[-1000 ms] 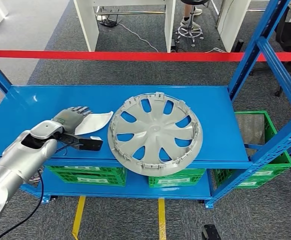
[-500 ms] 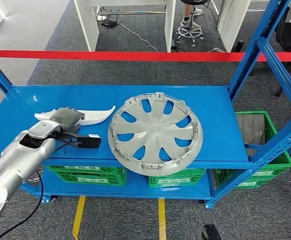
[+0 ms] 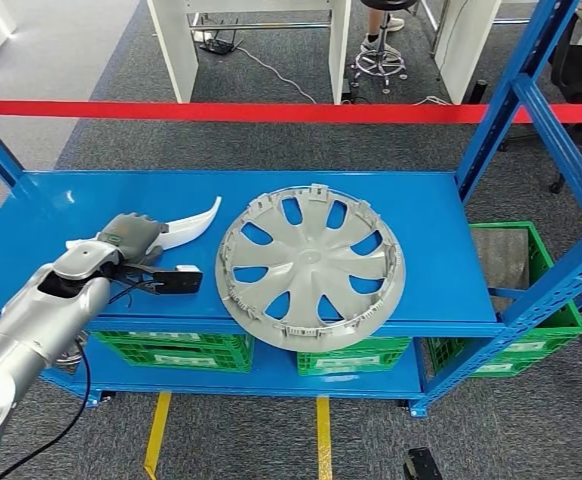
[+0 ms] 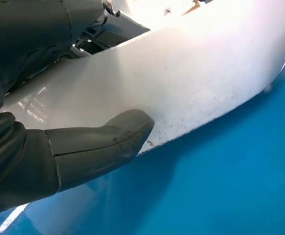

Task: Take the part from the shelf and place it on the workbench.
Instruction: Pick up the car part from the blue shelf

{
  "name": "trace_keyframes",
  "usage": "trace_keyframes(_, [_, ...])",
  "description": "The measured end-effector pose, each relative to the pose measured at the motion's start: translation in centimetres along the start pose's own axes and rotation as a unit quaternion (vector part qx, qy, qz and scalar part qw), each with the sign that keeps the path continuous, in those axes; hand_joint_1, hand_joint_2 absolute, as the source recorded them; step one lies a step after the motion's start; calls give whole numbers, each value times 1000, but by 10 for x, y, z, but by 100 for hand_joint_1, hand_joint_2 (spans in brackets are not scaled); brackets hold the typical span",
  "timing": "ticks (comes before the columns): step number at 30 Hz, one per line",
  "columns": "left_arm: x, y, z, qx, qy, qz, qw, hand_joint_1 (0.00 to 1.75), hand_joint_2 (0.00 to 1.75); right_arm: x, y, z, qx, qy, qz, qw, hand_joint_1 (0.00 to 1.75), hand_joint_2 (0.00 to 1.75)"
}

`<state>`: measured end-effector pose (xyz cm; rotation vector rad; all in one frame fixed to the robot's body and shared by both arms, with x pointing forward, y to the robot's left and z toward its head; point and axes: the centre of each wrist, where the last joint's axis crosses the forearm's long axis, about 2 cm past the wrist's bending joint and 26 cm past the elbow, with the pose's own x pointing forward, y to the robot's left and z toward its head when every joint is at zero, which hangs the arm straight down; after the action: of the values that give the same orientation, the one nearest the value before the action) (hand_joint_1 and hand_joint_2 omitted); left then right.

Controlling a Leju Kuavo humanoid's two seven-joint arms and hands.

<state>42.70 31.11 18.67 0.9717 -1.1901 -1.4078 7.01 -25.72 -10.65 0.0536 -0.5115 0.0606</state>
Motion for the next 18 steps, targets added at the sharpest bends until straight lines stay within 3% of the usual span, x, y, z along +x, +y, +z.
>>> trace_keyframes(5, [9,-11,12,104,-30,99,989,175,175,-1,0,0,-2,0,-2,1000,0,0])
trace_keyframes(8, [18,-12,26,197,-71,220,953,175,175,-1,0,0,-5,-2,-1,1000,0,0])
trace_keyframes(10, [24,-10,37,252,-104,316,909,175,175,-1,0,0,-7,-4,3,1000,0,0])
trace_keyframes(14, [30,2,53,326,-157,495,790,175,175,0,0,0,-9,-5,13,1000,0,0])
trace_keyframes(18, [32,19,63,361,-188,605,685,175,175,2,0,-1,-8,-7,20,1000,0,0])
